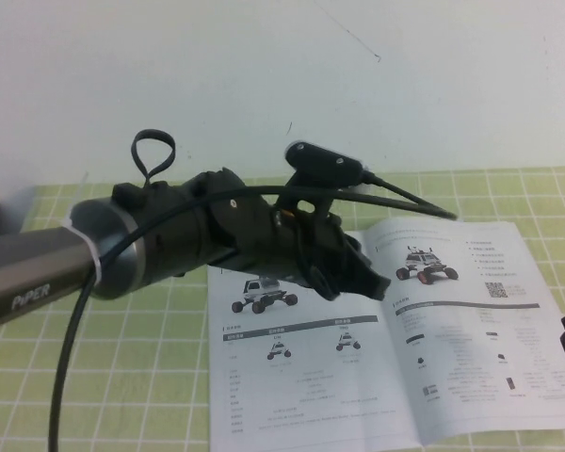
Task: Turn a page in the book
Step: Open the closed book
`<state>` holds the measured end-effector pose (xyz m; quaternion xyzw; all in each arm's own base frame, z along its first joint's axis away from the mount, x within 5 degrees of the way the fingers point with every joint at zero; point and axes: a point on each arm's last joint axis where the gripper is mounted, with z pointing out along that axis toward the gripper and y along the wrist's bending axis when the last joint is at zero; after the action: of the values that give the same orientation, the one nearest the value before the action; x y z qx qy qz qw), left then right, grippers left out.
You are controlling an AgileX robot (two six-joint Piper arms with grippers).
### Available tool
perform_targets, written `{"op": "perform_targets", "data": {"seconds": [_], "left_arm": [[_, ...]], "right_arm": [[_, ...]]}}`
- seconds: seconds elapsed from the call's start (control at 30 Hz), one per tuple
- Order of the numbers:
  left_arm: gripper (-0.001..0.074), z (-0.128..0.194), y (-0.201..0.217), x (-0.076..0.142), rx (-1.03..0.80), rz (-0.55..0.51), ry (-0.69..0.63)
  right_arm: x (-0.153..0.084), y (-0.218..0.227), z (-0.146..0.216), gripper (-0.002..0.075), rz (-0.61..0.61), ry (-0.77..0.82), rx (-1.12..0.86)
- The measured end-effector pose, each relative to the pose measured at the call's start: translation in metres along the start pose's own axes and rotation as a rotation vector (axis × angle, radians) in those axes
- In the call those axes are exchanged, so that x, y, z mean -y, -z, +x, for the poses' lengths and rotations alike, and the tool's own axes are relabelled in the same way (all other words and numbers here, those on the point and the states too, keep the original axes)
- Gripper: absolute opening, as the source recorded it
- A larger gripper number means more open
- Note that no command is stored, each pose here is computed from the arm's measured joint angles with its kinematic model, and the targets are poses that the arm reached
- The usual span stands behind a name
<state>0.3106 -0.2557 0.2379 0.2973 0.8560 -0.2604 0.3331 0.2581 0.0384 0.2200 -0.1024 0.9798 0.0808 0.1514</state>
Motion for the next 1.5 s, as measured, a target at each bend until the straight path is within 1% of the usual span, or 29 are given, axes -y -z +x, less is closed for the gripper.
{"op": "perform_targets", "data": {"seconds": [0.07, 0.13, 0.2, 0.3, 0.5, 1.03, 1.33, 1.4, 1.5], "left_arm": [[-0.0004, 0.003, 0.002, -0.012, -0.019, -0.019, 0.016], [-0.0004, 0.012, -0.002, -0.025, -0.056, -0.044, 0.028], [-0.0004, 0.024, -0.007, -0.032, -0.089, -0.066, 0.027], [-0.0004, 0.040, -0.019, -0.039, -0.141, -0.081, 0.044], [-0.0004, 0.070, -0.046, -0.048, -0.256, -0.078, 0.101], [-0.0004, 0.073, -0.050, -0.050, -0.270, -0.076, 0.122], [-0.0004, 0.073, -0.050, -0.050, -0.271, -0.076, 0.122], [-0.0004, 0.073, -0.050, -0.050, -0.271, -0.076, 0.122], [-0.0004, 0.073, -0.050, -0.050, -0.271, -0.076, 0.122]], "right_arm": [[0.004, -0.004, -0.001, 0.0431, 0.030, -0.034, -0.007], [0.007, -0.011, -0.002, 0.0440, 0.048, -0.065, -0.022], [0.012, -0.020, -0.002, 0.0444, 0.055, -0.093, -0.044], [0.017, -0.035, -0.002, 0.0445, 0.060, -0.118, -0.080], [0.023, -0.062, 0.000, 0.0445, 0.059, -0.142, -0.152], [0.026, -0.084, 0.006, 0.0446, 0.051, -0.157, -0.246], [0.026, -0.087, 0.007, 0.0446, 0.050, -0.159, -0.257], [0.026, -0.087, 0.007, 0.0437, 0.051, -0.159, -0.255], [0.026, -0.087, 0.006, 0.0384, 0.048, -0.166, -0.242]]}}
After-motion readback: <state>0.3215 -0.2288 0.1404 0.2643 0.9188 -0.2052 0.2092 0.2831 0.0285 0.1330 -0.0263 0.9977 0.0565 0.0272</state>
